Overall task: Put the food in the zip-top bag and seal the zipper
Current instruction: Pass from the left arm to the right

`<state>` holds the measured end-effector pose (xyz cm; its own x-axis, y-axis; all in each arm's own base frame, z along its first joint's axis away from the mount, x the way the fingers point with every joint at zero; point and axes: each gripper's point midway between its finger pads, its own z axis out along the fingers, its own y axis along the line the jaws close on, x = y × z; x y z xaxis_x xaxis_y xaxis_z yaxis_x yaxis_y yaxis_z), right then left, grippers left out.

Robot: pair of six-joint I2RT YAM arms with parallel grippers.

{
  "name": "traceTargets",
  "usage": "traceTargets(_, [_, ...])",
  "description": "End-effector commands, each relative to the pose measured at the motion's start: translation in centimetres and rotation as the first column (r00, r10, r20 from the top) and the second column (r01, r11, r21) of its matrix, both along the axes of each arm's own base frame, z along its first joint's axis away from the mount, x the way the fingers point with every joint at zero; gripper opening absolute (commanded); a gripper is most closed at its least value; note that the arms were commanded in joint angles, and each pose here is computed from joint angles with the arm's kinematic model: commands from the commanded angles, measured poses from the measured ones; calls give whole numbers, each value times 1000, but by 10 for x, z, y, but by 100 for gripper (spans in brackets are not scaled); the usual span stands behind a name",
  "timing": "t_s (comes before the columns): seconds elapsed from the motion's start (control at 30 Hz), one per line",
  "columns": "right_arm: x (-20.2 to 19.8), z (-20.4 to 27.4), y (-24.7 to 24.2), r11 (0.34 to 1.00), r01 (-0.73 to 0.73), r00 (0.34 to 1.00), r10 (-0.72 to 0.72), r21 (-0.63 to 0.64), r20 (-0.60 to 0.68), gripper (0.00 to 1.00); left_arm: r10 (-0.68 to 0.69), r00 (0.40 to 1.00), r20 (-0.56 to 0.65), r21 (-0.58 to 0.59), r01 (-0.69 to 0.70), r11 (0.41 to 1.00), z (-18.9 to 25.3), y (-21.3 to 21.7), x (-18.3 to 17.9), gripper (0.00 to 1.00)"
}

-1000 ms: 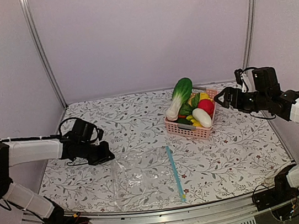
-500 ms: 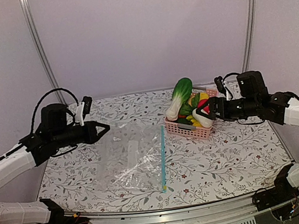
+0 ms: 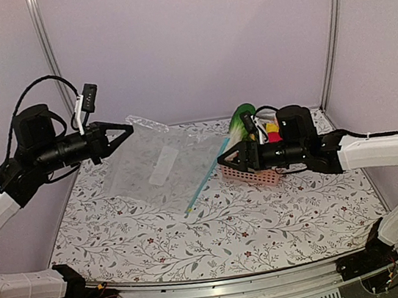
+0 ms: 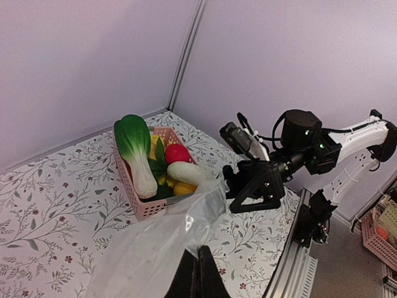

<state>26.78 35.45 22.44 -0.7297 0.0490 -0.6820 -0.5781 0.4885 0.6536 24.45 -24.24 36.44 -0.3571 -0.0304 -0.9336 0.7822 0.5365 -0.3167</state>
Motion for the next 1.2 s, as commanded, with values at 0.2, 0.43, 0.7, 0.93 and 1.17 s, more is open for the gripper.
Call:
traceTargets(0.2, [-3, 53, 23, 983, -117, 985, 98, 138, 139, 75, -74, 996, 43, -23, 75, 997, 27, -3, -19, 0])
traceTargets(0.43, [-15, 63, 28, 968, -196, 972, 171, 156, 158, 44, -55, 998, 38, -24, 55, 998, 26, -2, -16, 0])
traceTargets(0.7, [-16, 72, 23, 967, -181, 975, 152, 182, 164, 0, 146, 989, -28, 37, -145, 989, 1, 18, 13, 0])
traceTargets(0.93, [-16, 70, 17, 972, -146, 982, 120, 183, 148, 0, 329, 932, -151, 47, -326, 944, -34, 48, 44, 0])
traceTargets(1.17, [-9, 70, 19, 985, -99, 993, 90, 141, 70, 0, 294, 942, -164, 96, -282, 955, -51, 38, 52, 64])
